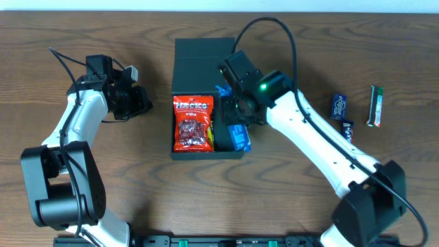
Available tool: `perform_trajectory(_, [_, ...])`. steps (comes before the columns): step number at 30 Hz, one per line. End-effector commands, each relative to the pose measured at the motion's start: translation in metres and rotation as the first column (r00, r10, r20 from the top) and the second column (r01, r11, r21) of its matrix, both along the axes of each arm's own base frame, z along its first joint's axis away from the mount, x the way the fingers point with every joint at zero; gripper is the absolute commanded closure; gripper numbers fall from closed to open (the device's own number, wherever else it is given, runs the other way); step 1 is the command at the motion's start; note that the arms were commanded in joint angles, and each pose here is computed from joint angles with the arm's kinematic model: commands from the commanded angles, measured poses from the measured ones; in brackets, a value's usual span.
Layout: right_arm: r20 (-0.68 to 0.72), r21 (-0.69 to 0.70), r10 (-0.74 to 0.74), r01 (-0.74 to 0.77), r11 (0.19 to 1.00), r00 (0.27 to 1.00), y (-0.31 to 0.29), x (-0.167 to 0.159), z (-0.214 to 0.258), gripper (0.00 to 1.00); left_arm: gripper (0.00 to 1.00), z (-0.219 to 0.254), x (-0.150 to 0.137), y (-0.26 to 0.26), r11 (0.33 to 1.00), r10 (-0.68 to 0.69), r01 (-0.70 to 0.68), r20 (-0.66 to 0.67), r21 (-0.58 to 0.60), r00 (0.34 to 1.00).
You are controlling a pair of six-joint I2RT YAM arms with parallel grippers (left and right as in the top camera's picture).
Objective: Pack container
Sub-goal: 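Carry the blue bar into the box beside the Hacks bag, release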
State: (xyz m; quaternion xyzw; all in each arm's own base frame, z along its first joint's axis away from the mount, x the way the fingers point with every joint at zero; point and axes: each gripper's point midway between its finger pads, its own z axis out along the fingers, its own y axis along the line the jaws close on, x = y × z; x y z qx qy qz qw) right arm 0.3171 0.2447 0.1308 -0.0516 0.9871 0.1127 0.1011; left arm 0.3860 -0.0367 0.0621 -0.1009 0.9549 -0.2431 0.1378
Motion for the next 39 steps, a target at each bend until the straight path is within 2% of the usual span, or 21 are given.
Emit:
perform_trajectory(1, [-0.046, 0.029, -0.021, 0.022, 0.999, 0.999, 0.011, -0.009, -0.009, 0.99, 0.94, 0.002, 0.004, 0.002, 1.0, -0.005, 0.005, 0.008, 0.003, 1.0])
perform_trajectory(7, [-0.091, 0.038, -0.146, 0.15, 0.988, 0.985, 0.014, -0.005, -0.02, 0.99, 0.94, 0.001, 0.003, 0.002, 1.0, -0.005, 0.005, 0.001, 0.002, 1.0])
perform_trajectory(10, [-0.108, 0.078, -0.137, 0.146, 0.986, 0.985, 0.029, -0.001, -0.03, 0.98, 0.94, 0.001, 0.002, 0.002, 1.0, -0.005, 0.005, -0.005, 0.002, 1.0])
perform_trajectory(14, [-0.136, 0.054, -0.157, 0.166, 0.985, 0.978, 0.034, 0.0, -0.051, 0.98, 0.94, 0.0, -0.002, 0.001, 1.0, -0.005, 0.005, -0.021, 0.0, 1.0])
perform_trajectory(24, [-0.002, 0.03, -0.218, 0.218, 0.976, 0.976, 0.035, 0.028, -0.056, 0.98, 0.94, 0.0, -0.003, 0.001, 1.0, -0.005, 0.005, -0.024, 0.0, 1.0])
perform_trajectory(39, [-0.019, -0.048, -0.221, 0.219, 0.974, 0.975, 0.028, 0.028, -0.084, 0.98, 0.95, 0.0, -0.002, 0.001, 1.0, -0.005, 0.005, -0.024, 0.0, 1.0])
